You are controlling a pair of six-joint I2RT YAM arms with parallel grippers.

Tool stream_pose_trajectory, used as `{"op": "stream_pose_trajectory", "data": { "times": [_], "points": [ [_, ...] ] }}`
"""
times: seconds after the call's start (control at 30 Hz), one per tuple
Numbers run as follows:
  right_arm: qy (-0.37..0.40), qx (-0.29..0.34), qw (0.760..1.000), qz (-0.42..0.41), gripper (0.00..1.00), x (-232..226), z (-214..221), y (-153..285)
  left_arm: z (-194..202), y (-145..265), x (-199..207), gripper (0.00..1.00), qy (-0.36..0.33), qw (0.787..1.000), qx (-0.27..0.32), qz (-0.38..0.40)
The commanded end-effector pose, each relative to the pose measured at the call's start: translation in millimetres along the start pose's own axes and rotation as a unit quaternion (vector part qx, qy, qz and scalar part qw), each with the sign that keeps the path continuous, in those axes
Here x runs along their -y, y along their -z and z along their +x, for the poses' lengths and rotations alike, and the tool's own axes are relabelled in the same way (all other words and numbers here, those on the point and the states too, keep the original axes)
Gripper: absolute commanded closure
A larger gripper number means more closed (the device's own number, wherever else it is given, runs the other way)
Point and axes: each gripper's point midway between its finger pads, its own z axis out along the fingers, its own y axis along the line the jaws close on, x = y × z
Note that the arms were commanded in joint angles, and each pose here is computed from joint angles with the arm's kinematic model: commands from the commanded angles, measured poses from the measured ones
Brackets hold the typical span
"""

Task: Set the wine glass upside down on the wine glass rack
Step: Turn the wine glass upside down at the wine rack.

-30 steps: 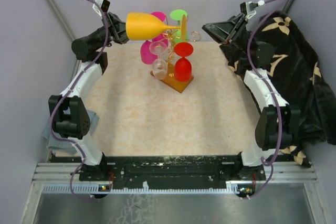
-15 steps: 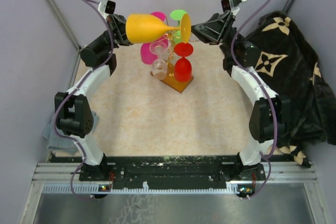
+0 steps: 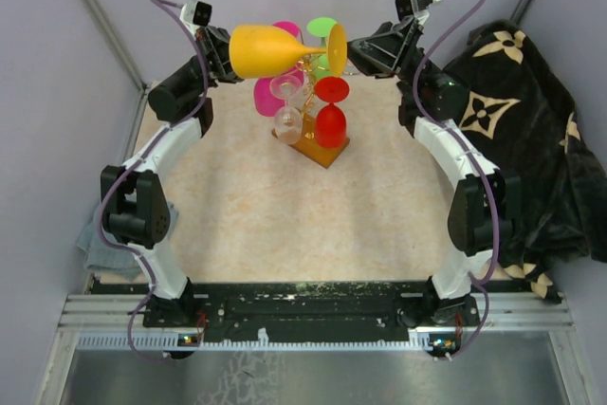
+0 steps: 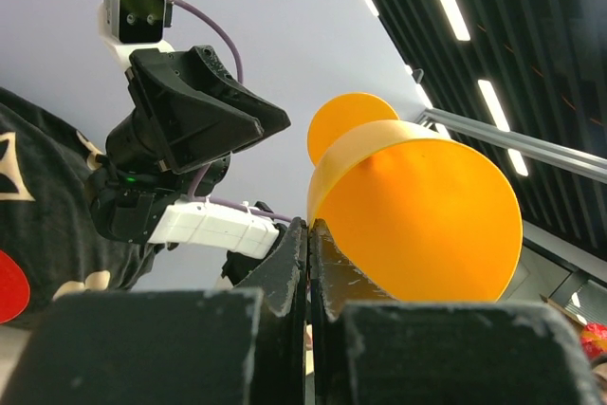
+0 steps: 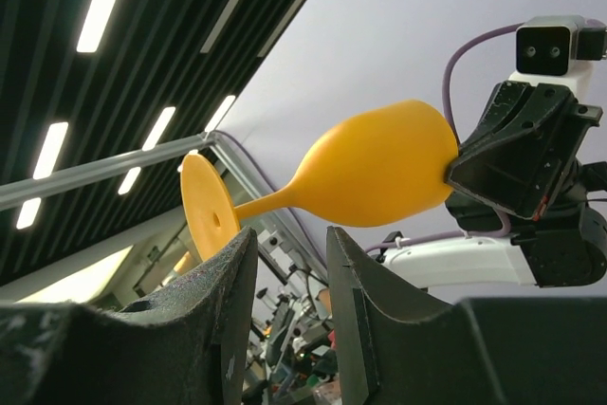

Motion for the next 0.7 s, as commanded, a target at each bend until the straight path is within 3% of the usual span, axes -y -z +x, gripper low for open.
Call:
{"op": "stream_pose_trajectory", "data": {
  "times": [0.0, 0.67],
  "points": [
    [0.054, -0.027, 0.996, -0.071, 0.64, -45.6, 18.3, -9.4, 4.0, 2.3, 7.3, 1.0, 0.028, 0.999, -0.003, 0.018],
    [0.047, -0.033, 0.995, -0.086, 0.65, -57.6, 33.5, -15.6, -2.5, 2.7, 4.3, 1.0, 0.02, 1.0, 0.014, 0.018]
  ]
}}
